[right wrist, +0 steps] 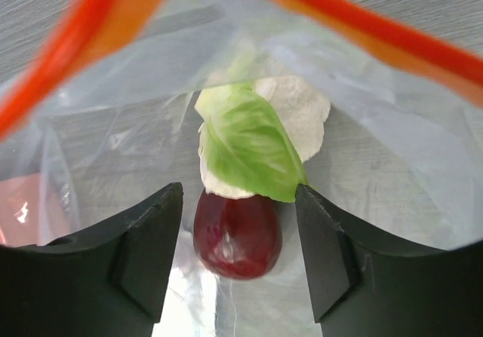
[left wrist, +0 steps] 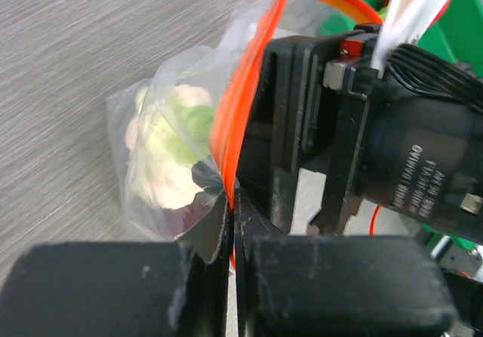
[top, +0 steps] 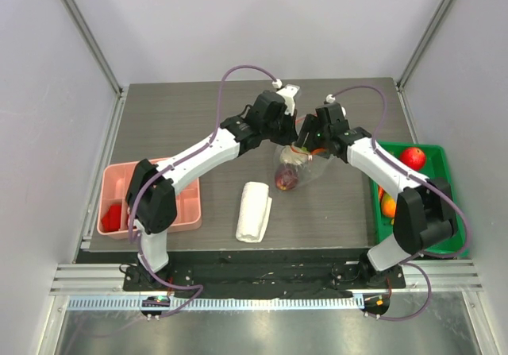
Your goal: Open the zip-top bag and remove the fake food
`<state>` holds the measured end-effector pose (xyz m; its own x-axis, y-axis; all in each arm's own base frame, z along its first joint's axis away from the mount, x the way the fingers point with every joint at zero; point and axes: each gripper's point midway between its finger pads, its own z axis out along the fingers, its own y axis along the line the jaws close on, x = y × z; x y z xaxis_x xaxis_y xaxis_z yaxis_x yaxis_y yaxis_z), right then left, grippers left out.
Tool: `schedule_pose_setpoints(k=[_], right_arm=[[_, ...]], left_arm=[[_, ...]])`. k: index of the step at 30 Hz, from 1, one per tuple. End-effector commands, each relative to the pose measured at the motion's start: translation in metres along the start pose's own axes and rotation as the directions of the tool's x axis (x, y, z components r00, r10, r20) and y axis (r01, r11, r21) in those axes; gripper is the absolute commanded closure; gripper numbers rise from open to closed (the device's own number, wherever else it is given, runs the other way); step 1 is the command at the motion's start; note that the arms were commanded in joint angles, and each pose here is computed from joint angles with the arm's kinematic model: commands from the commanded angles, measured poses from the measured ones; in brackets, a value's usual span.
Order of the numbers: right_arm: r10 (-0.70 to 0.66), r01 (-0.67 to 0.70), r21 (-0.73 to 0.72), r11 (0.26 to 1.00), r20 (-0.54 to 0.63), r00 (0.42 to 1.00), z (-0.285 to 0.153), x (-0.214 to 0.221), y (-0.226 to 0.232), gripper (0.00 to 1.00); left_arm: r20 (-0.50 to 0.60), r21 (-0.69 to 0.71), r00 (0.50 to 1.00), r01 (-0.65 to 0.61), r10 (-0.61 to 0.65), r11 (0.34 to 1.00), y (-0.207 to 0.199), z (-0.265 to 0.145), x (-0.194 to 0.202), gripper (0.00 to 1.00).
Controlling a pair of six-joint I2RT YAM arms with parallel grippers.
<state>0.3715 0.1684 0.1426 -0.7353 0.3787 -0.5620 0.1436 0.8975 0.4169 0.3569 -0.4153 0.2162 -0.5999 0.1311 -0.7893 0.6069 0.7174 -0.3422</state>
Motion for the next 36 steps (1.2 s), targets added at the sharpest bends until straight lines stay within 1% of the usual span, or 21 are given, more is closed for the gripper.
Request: schedule_pose_setpoints(k=[1,4,6,7,10,12,13,15,16,18,19,20,21,22,24,25,28,32,33,36], right_arm=[[0.041,-0.041,-0.076,0.996,0.002,0.999,0.021,-0.003,0.019,0.3],[0.06,-0.06,-0.076,0.995,0.001,0.998,0.032,0.0,0.019,0.24],[0.071,-0.071,-0.055,0.996,-0.002,0.998,0.04,0.002,0.015,0.18],[0.075,-0.075,-0.02,0.997,0.021,0.997,0.044,-0.002,0.008,0.15],[0.075,-0.075,0.02,0.997,-0.004,0.997,0.06,0.006,-0.001,0.15],[0.078,-0.077,0.023,0.997,-0.028,0.997,0.064,0.013,-0.002,0.16],[0.082,-0.081,0.02,0.996,-0.032,0.996,0.066,0.015,-0.003,0.22],[0.079,-0.078,0.018,0.997,-0.029,0.996,0.065,0.016,-0.005,0.3],[0.072,-0.072,0.011,0.997,-0.015,0.997,0.064,0.014,-0.003,0.41],[0.061,-0.061,0.008,0.998,0.02,0.998,0.056,0.007,-0.003,0.55],[0.048,-0.049,0.009,0.999,0.046,0.998,0.051,0.001,-0.003,0.69],[0.04,-0.041,0.004,0.999,0.058,0.997,0.047,-0.001,-0.002,0.74],[0.032,-0.031,-0.014,0.999,0.086,0.996,0.037,-0.009,0.002,0.83],[0.019,-0.017,-0.015,1.0,0.093,0.995,0.031,-0.012,0.002,0.87],[0.004,-0.001,-0.028,1.0,0.113,0.994,0.017,-0.018,0.008,0.93],[-0.011,0.015,-0.039,0.999,0.119,0.993,0.004,-0.021,0.011,0.98],[-0.029,0.037,-0.058,0.998,0.133,0.991,-0.018,-0.024,0.017,0.99],[-0.058,0.065,-0.072,0.995,0.094,0.994,-0.037,-0.017,0.019,0.99],[-0.059,0.063,-0.041,0.997,0.098,0.993,-0.043,-0.019,0.014,0.99],[-0.047,0.05,-0.018,0.999,0.144,0.988,-0.065,-0.035,0.012,0.99]], left_arm=[[0.088,0.028,0.996,0.006,-0.008,1.0,-0.013,-0.014,-0.025,1.0],[0.091,0.024,0.996,0.004,-0.006,1.0,-0.012,-0.014,-0.024,1.0],[0.086,0.016,0.996,0.003,-0.005,1.0,-0.008,-0.012,-0.021,1.0],[0.084,0.013,0.996,0.001,-0.002,1.0,-0.007,-0.011,-0.02,1.0],[0.075,0.007,0.997,0.006,-0.007,1.0,-0.003,-0.009,-0.016,1.0],[0.074,0.007,0.997,0.006,-0.007,1.0,-0.003,-0.01,-0.015,1.0],[0.072,0.003,0.997,0.008,-0.009,1.0,0.0,-0.01,-0.013,1.0],[0.071,0.002,0.997,0.011,-0.012,1.0,0.002,-0.009,-0.013,1.0],[0.069,-0.005,0.998,0.014,-0.013,1.0,0.004,-0.009,-0.011,1.0],[0.073,-0.01,0.997,0.021,-0.02,1.0,0.008,-0.009,-0.011,1.0],[0.072,-0.01,0.997,0.025,-0.024,1.0,0.009,-0.008,-0.01,1.0],[0.069,-0.013,0.997,0.026,-0.025,1.0,0.01,-0.008,-0.009,1.0],[0.068,-0.016,0.997,0.029,-0.028,0.999,0.012,-0.007,-0.008,1.0],[0.07,-0.022,0.997,0.03,-0.029,0.999,0.014,-0.006,-0.009,1.0],[0.066,-0.031,0.997,0.035,-0.033,0.999,0.017,-0.002,-0.006,1.0],[0.068,-0.032,0.997,0.037,-0.035,0.999,0.018,-0.003,-0.007,1.0],[0.065,-0.032,0.997,0.042,-0.04,0.999,0.019,0.002,-0.005,1.0],[0.067,-0.003,0.997,0.047,-0.047,0.999,0.012,0.003,-0.009,1.0],[0.067,0.005,0.997,0.045,-0.045,0.999,0.011,0.002,-0.009,1.0],[0.056,0.003,0.998,0.038,-0.038,0.999,0.012,0.002,-0.005,1.0]])
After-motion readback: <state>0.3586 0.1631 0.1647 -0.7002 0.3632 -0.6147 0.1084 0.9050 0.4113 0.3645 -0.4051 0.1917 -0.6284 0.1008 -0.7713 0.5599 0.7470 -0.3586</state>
